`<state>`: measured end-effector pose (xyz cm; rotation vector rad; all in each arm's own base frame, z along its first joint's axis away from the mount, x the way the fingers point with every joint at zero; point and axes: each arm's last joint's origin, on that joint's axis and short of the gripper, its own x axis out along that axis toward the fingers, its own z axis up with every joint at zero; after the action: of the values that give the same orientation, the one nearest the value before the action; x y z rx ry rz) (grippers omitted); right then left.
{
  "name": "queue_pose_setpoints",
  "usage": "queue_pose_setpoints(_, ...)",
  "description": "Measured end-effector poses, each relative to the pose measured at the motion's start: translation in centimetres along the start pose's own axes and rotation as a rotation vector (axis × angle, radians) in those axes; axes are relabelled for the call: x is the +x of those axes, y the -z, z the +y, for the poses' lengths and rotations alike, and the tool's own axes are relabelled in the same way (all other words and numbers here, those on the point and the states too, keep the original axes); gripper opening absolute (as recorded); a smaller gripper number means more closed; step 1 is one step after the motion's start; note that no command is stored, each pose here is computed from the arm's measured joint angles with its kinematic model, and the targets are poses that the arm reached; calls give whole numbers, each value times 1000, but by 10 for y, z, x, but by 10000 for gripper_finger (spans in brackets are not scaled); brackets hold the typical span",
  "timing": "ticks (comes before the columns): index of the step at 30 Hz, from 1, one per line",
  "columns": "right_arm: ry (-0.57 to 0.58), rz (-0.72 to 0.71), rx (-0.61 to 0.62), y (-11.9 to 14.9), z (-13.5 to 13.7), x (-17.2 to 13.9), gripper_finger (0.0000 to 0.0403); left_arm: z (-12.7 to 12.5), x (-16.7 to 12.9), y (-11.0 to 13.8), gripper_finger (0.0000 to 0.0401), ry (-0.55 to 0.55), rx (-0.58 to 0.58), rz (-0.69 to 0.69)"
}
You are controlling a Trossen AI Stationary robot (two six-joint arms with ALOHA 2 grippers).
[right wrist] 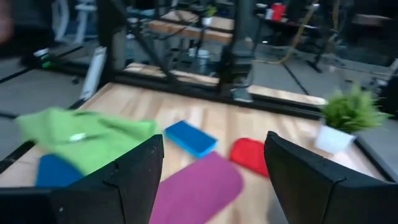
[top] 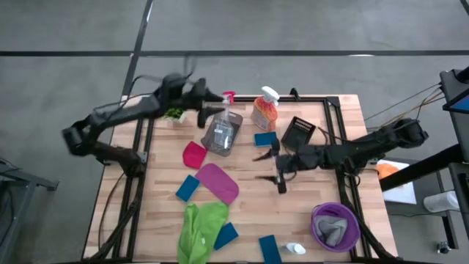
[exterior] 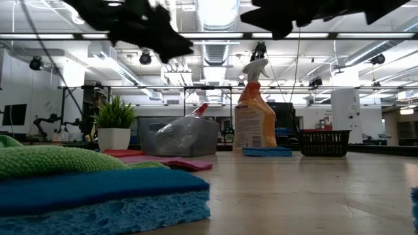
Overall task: Pick & Place Kitchen Items
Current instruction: Put the transparent spray bottle into the gray bin
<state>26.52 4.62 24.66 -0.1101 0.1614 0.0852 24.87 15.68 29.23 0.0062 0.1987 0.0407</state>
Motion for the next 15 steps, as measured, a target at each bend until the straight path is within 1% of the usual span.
queue_pose_setpoints(3, 48, -24, 18, -10, -20, 5, 272, -35, -17, 19, 212, -53, -11, -144)
queue_pose_setpoints(5, 88, -19, 30, -17, -36, 8, 272, -54, -26, 35, 212, -98, -16, -185)
queue_pose_setpoints(7, 124, -2, 42, -25, -55, 15, 272, -68, -34, 49, 212, -138, -18, -193)
queue_pose_setpoints(10, 168, 50, 74, -30, -85, 29, 272, -81, -43, 65, 212, -159, -33, -179)
queue_pose_setpoints(15, 202, 144, 140, -46, -142, 58, 272, -88, -51, 85, 212, -163, -72, -154)
